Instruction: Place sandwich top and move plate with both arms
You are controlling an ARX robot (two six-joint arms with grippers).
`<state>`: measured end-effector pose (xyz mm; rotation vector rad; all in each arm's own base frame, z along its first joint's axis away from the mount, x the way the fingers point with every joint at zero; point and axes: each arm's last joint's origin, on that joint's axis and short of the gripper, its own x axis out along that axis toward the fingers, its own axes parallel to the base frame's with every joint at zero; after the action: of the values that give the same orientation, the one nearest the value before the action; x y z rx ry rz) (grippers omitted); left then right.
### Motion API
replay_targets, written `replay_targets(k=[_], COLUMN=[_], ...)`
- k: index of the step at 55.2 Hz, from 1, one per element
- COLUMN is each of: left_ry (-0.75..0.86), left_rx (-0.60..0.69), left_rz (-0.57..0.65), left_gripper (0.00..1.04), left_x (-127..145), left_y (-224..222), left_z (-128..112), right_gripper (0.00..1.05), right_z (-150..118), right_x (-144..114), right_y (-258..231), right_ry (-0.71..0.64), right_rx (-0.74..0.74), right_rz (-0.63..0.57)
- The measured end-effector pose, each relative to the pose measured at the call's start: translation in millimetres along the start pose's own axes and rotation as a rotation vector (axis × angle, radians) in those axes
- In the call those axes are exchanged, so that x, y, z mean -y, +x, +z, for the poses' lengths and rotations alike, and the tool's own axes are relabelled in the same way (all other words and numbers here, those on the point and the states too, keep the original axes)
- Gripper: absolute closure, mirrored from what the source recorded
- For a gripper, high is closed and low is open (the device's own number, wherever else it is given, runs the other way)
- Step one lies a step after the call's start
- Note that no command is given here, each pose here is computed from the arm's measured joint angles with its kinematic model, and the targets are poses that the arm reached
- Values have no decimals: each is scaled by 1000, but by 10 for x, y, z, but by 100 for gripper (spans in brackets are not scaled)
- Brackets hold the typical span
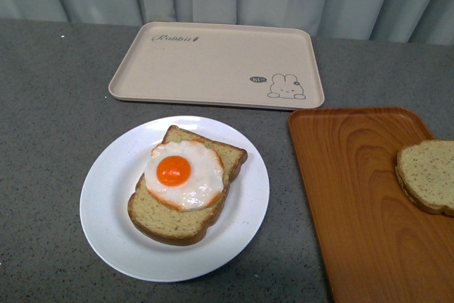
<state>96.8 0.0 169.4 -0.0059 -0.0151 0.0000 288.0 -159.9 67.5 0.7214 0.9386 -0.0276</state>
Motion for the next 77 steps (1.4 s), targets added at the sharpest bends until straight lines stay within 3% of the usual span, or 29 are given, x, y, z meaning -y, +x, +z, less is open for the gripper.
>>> replay_targets(k=[31,37,46,50,57,61,77], left_ry=[0,0,0,0,0,0,0], left_rx=[0,0,0,0,0,0,0], left_rz=[0,0,0,0,0,0,0], left_gripper=[6,6,6,6,6,6,6], left_x=[0,0,0,0,0,0,0], left_y=[0,0,0,0,0,0,0], left_z=[0,0,0,0,0,0,0], right_gripper=[10,33,57,76,96,102,103], right_z=[-19,5,4,2,-1,-2,24], right_x=[-107,-118,-121,-122,-125,-128,-341], right_y=[437,446,449,450,450,451,302], right_ry=[-13,-22,-31,-33,-32,-33,-79], right_rx=[-85,-75,-75,-77,-80,-82,-38], right_rz=[59,55,48,48,56,59,131])
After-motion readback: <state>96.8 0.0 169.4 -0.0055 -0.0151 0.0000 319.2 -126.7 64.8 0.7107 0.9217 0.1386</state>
